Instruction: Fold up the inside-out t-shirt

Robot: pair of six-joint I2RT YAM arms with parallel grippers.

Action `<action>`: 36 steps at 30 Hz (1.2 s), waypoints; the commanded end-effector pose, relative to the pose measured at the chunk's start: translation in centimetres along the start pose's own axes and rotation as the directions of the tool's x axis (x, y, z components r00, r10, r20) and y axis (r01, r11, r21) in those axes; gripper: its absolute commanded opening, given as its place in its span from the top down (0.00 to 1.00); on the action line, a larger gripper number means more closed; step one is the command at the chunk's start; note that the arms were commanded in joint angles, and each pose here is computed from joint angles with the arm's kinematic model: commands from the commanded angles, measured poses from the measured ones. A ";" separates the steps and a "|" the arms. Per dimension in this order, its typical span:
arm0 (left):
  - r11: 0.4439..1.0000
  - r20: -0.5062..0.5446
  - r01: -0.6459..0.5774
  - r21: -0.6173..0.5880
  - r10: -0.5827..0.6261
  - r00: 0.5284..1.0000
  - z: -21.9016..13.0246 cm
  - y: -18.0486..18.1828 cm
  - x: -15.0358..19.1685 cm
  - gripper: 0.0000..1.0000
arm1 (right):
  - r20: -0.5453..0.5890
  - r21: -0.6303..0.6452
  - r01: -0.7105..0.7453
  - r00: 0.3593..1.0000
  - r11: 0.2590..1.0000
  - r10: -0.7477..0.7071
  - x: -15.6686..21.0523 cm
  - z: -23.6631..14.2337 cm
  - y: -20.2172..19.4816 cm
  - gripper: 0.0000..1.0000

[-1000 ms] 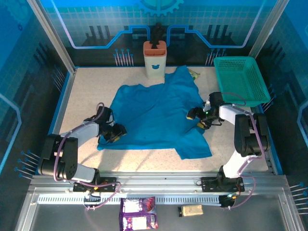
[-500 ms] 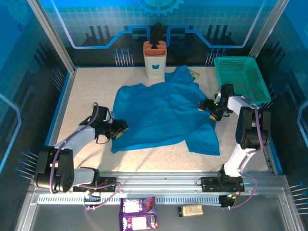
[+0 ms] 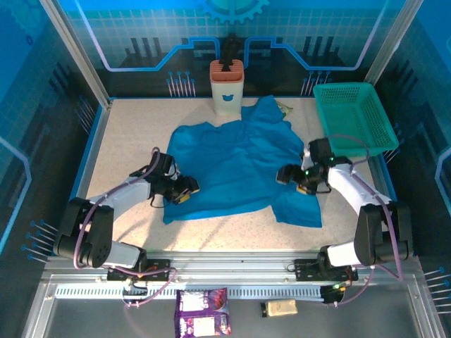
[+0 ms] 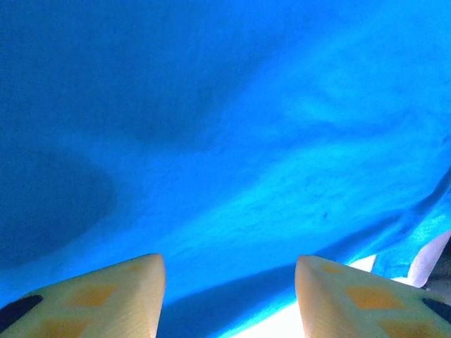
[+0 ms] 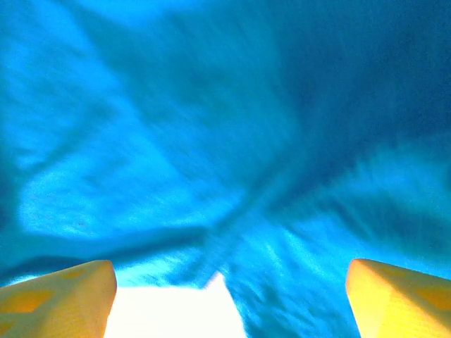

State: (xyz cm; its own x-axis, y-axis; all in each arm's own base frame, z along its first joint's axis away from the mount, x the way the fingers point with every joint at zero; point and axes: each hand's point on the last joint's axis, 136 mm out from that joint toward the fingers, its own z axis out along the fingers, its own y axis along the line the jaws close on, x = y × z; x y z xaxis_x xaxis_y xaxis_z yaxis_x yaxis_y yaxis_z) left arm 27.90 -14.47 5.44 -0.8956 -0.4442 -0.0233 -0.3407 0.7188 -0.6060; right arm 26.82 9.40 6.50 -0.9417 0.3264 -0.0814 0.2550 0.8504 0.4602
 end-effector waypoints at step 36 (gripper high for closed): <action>0.998 0.232 0.002 -0.070 0.015 0.973 -5.4 0.8 -8.2 0.42 | -0.100 -0.161 0.081 0.990 0.984 -0.098 -0.9 6.2 7.3 0.23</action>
State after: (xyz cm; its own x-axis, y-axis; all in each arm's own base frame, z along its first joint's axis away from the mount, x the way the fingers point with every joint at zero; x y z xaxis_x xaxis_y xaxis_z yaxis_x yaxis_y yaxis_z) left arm 30.29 -8.11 7.07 -0.8013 -0.5845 -0.1276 -0.4363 0.7167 -0.5440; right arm 31.67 16.99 5.16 -0.9654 0.2542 -0.0581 0.1766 0.8014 0.5714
